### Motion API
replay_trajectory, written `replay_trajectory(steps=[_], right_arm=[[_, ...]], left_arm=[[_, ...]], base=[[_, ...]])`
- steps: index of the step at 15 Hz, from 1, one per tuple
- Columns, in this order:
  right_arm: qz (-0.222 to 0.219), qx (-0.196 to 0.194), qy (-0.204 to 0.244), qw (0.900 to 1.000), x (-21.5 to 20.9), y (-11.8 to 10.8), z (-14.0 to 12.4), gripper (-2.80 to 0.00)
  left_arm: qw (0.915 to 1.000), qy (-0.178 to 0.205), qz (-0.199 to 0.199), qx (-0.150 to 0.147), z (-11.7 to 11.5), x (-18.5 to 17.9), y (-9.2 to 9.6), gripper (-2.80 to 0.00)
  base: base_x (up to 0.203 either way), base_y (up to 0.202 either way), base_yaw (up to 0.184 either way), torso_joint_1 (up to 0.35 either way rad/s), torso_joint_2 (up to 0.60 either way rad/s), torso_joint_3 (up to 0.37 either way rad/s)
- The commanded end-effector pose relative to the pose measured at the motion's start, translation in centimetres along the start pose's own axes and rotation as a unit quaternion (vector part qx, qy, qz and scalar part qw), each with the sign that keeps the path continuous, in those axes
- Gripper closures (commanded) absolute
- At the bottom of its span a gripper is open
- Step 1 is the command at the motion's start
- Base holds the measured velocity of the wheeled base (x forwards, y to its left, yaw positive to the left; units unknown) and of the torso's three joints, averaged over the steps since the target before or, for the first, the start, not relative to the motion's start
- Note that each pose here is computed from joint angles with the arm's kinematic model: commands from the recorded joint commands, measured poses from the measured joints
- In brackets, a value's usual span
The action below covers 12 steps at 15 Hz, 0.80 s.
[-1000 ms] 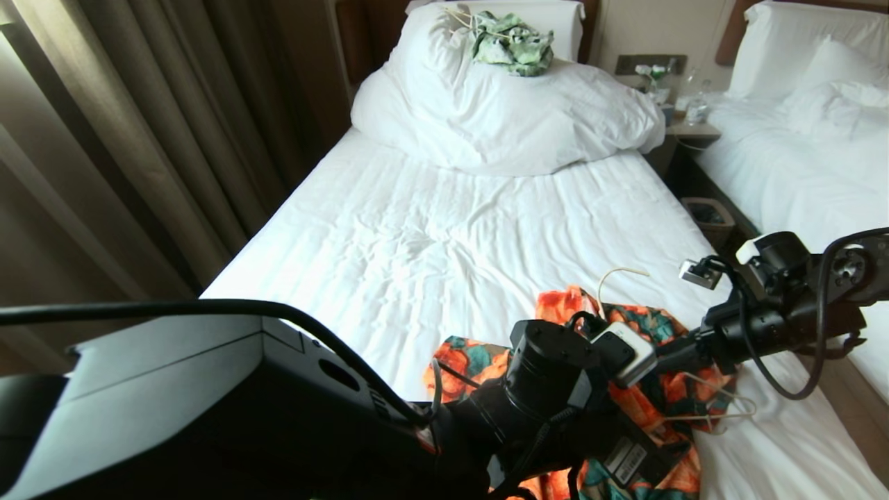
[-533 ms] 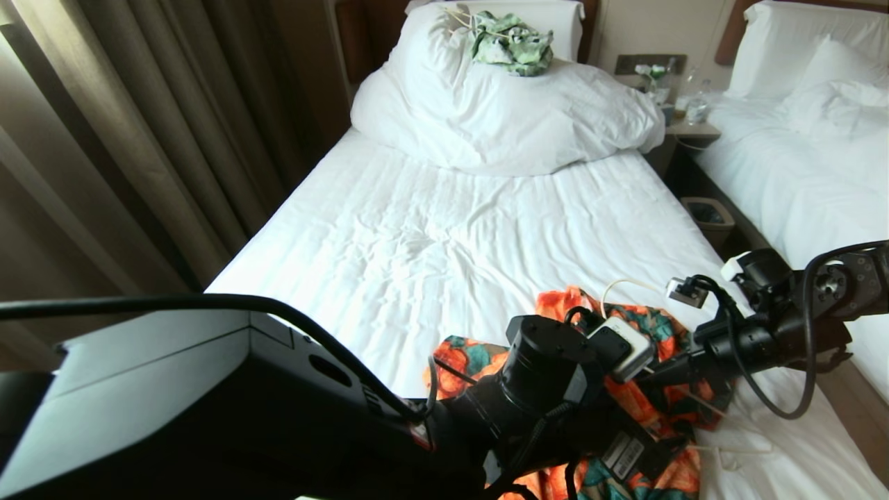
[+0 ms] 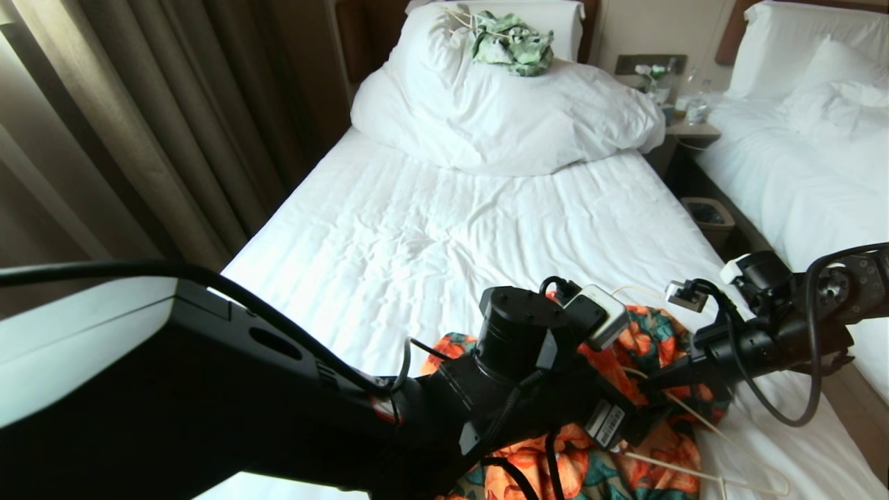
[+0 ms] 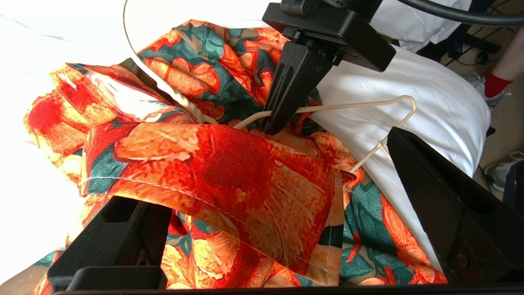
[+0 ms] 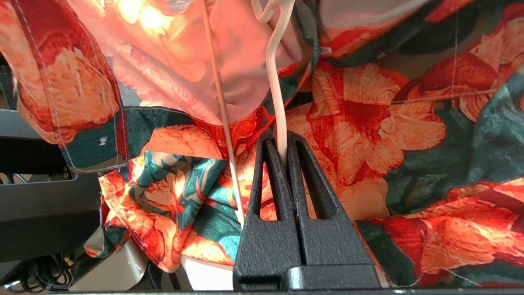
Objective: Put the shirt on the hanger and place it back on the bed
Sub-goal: Hook the other side of the shirt onto the hanger
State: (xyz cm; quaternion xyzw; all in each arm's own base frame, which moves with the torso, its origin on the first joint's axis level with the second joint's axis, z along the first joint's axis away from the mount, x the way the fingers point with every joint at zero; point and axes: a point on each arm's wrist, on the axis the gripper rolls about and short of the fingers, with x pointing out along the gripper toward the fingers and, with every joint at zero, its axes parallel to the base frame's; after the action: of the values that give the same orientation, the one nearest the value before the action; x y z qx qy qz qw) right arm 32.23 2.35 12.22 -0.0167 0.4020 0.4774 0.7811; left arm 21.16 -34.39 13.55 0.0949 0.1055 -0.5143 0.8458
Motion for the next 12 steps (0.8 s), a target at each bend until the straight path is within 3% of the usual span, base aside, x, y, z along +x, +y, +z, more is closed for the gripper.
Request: replay_trajectory(steps=[1, 5, 12], right_arm=[[-0.004, -0.02, -0.011, 1.0, -0.9, 0.9, 0.2, 0.0], [-0.015, -0.083, -0.032, 0.996, -1.6, 3.2, -0.2, 0.0], [-0.046, -0.169, -0.106, 0.979, -2.3, 4.3, -0.6, 0.0]], left_arm=[[1.0, -0.009, 0.003, 0.0, 0.5, -0.3, 0.2, -2.8], [0.9999, -0.007, 0.011, 0.0, 1.3, -0.9, 0.4, -2.8], [0.9999, -0.008, 0.014, 0.005, 3.1, -1.6, 0.7, -2.8]], base=[[0.0, 0.0, 0.0, 0.0, 0.0, 0.0], [0.0, 0.0, 0.0, 0.0, 0.0, 0.0], [0.0, 0.0, 0.0, 0.0, 0.0, 0.0]])
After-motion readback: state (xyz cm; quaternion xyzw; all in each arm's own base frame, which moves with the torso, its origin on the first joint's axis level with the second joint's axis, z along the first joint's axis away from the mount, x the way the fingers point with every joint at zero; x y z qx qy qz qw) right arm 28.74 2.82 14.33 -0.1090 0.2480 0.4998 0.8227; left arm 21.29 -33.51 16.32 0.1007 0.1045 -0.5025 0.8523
